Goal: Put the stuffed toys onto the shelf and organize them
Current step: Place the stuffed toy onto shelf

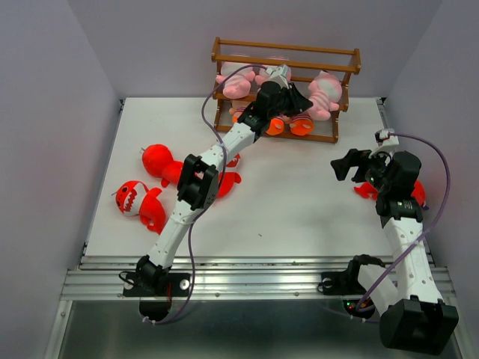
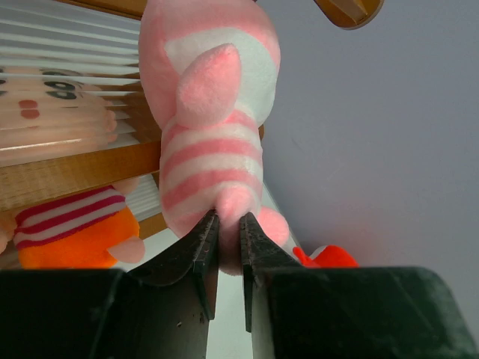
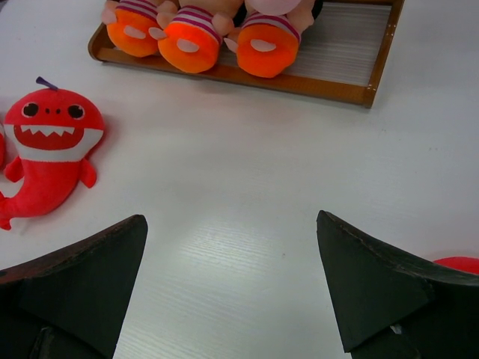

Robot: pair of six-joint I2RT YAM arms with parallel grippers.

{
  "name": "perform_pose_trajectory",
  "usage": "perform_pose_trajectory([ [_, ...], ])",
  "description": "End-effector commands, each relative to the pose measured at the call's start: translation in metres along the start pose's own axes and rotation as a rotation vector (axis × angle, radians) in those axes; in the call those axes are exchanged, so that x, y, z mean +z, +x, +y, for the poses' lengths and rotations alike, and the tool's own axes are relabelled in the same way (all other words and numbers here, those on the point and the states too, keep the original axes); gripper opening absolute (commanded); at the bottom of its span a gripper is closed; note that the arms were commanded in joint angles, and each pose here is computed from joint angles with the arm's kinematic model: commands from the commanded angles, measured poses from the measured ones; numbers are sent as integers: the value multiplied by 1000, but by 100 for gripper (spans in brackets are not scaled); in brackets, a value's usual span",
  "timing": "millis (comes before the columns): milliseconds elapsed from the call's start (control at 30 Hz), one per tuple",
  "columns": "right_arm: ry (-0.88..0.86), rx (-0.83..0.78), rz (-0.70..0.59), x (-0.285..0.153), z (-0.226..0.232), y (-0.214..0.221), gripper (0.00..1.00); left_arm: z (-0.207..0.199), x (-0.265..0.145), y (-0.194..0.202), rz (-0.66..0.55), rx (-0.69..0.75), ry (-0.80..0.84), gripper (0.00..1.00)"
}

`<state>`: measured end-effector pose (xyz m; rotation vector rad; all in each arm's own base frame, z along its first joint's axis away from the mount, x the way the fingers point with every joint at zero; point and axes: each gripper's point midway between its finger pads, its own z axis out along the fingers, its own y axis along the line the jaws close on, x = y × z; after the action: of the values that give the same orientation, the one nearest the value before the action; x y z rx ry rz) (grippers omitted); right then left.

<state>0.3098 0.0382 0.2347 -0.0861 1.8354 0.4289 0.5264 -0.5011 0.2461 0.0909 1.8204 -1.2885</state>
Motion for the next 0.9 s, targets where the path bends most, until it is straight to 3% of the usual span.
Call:
perform_pose_trajectory([
  [0,2,-52,-68,-3,0,-18,100,-72,-18,-53,-115,23,160,23],
  [200,2,-54,-70,-3,0,-19,100,-79,-18,-63,-155,-18,182,1],
  [267,2,-53,-70,-3,0,-19,100,-78,-18,-69,-186,-32,169,0],
  [467,7,-54,-70,-3,-1,-19,100,-73,-17,-86,-272,-79,134,0],
  [767,8,-54,-71,-3,-1,-19,100,-56,-8,-83,-302,-128,107,1],
  [867,8,-55,-72,-3,-1,-19,100,-52,-6,-77,-285,-134,102,18],
])
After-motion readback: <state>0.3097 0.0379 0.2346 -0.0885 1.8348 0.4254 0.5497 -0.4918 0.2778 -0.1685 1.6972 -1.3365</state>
